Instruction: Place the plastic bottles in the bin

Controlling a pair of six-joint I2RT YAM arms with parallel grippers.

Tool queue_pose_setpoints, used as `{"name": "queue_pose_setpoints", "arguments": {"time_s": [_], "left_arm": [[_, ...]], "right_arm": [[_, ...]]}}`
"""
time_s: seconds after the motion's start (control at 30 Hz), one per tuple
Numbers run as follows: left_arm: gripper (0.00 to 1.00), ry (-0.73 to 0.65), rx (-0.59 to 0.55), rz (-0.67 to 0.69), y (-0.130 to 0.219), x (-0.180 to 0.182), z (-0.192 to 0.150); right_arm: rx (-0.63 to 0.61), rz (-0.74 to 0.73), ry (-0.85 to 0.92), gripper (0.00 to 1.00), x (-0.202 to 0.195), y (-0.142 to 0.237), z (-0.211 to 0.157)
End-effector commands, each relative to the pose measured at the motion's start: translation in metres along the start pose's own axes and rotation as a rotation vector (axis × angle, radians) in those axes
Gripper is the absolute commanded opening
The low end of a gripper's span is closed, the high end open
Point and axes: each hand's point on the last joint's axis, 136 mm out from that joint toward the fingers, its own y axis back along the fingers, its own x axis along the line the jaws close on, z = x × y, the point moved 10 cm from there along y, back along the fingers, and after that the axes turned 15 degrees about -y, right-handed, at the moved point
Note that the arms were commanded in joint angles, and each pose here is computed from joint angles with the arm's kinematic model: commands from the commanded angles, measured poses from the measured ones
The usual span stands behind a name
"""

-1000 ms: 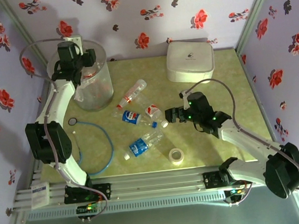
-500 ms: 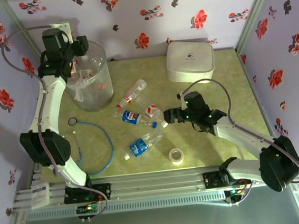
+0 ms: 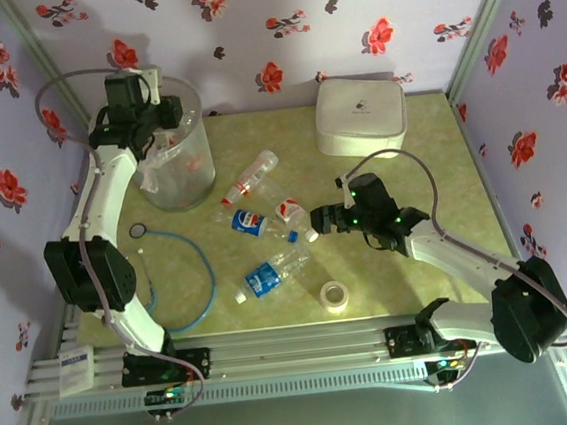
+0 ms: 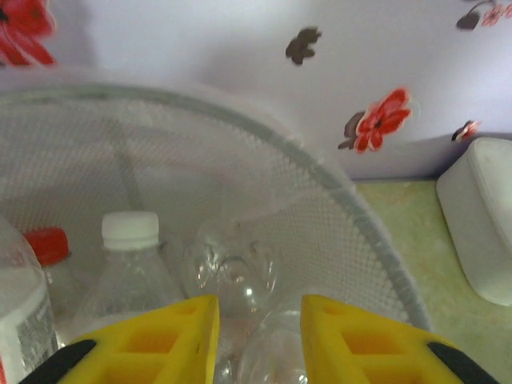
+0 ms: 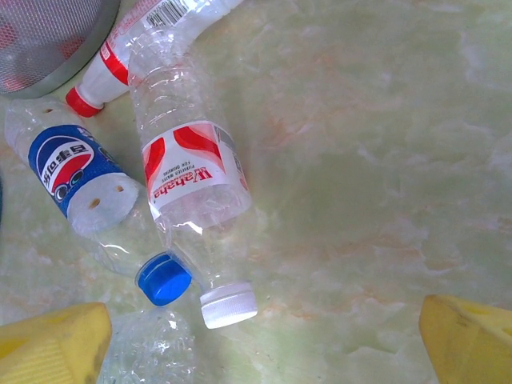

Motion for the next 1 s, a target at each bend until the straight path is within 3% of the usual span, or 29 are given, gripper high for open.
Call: {"name": "queue_pose_setpoints", "arguments": {"time_s": [0.0, 0.23, 0.5, 0.63, 0.8, 0.97], "left_arm": [[0.30, 0.012, 0.093, -0.031, -0.017, -0.002, -0.029], [0.30, 0.031, 0.082, -0.034, -0.018, -0.001, -0.032], [0.66, 0.023, -0.060, -0.026, 0.034, 0.001, 0.028], [0.81, 0.008, -0.102, -0.019, 0.072, -0.004, 0.046], [0.90, -0.008, -0.094, -0.023, 0.112, -0.031, 0.037], [0.95, 0.036, -0.044, -0.115, 0.131, -0.078, -0.006]], "right_arm": [[-0.016, -0.021, -0.023, 0.99, 0.001, 0.002, 0.006], [0.038, -0.055, 0.006, 0.99, 0.001, -0.005, 0.006], [0.151, -0.110, 0.079, 0.97, 0.006, -0.015, -0.002], [0.220, -0.127, 0.135, 0.91, 0.017, -0.025, -0.006], [0.295, -0.144, 0.208, 0.81, 0.031, -0.045, -0.007], [0.340, -0.133, 0.227, 0.74, 0.043, -0.058, 0.000]]}}
